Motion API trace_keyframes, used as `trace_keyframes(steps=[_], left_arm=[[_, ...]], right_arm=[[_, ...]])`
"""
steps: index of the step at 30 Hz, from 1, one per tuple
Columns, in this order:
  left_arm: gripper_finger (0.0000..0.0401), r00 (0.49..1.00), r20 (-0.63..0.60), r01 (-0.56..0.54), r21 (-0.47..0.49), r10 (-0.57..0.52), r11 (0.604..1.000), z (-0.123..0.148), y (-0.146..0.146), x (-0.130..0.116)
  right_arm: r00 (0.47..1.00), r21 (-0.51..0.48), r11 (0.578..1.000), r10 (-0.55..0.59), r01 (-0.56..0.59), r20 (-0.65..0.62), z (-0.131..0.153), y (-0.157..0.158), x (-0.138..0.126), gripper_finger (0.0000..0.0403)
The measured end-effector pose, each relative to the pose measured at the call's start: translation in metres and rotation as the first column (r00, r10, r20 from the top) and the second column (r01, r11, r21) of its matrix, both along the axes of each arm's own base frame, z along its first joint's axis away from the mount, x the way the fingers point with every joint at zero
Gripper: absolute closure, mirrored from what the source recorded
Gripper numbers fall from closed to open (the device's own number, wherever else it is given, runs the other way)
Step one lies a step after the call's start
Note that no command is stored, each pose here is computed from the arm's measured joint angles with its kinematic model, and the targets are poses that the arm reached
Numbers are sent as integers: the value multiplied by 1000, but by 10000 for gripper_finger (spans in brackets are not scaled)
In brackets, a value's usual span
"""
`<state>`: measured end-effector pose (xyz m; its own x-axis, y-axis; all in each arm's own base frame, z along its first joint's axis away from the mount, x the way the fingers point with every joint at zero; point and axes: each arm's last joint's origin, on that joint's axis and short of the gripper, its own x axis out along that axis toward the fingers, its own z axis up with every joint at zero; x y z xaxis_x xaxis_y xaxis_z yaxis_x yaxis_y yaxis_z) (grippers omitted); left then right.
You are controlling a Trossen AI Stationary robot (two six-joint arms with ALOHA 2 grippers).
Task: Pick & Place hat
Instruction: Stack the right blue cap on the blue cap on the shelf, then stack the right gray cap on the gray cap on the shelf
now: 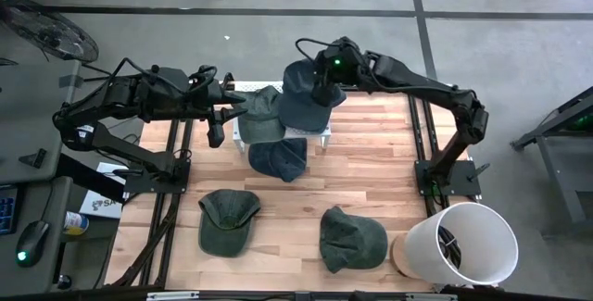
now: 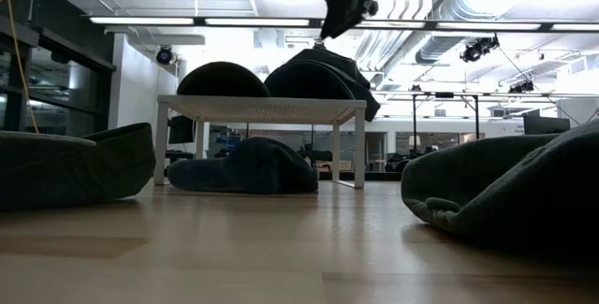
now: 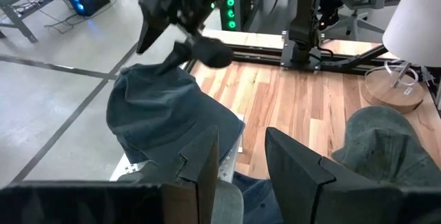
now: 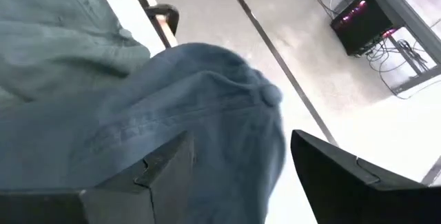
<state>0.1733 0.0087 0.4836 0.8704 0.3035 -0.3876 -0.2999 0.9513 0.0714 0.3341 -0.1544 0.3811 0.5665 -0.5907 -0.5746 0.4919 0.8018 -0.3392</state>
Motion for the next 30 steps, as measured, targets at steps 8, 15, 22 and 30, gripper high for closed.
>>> trace_keyframes(steps=[8, 15, 22, 30], left_arm=[[284, 999, -39, -1, -1, 1, 1000, -3, 0, -2], [284, 998, -58, -7, -18, 6, 1000, -6, 0, -3], [284, 992, -127, -6, -30, 3, 1000, -12, 0, -2], [284, 987, -161, 3, -37, -9, 999, -15, -1, -5]], right_arm=[[977, 60, 985, 153, -163, 148, 34, 30, -21, 166], [940, 97, 944, 298, -316, 165, 48, 68, -32, 166], [936, 218, 910, 344, -353, 81, 34, 106, -33, 167], [906, 269, 871, 423, -411, 16, 4, 151, -24, 167]])
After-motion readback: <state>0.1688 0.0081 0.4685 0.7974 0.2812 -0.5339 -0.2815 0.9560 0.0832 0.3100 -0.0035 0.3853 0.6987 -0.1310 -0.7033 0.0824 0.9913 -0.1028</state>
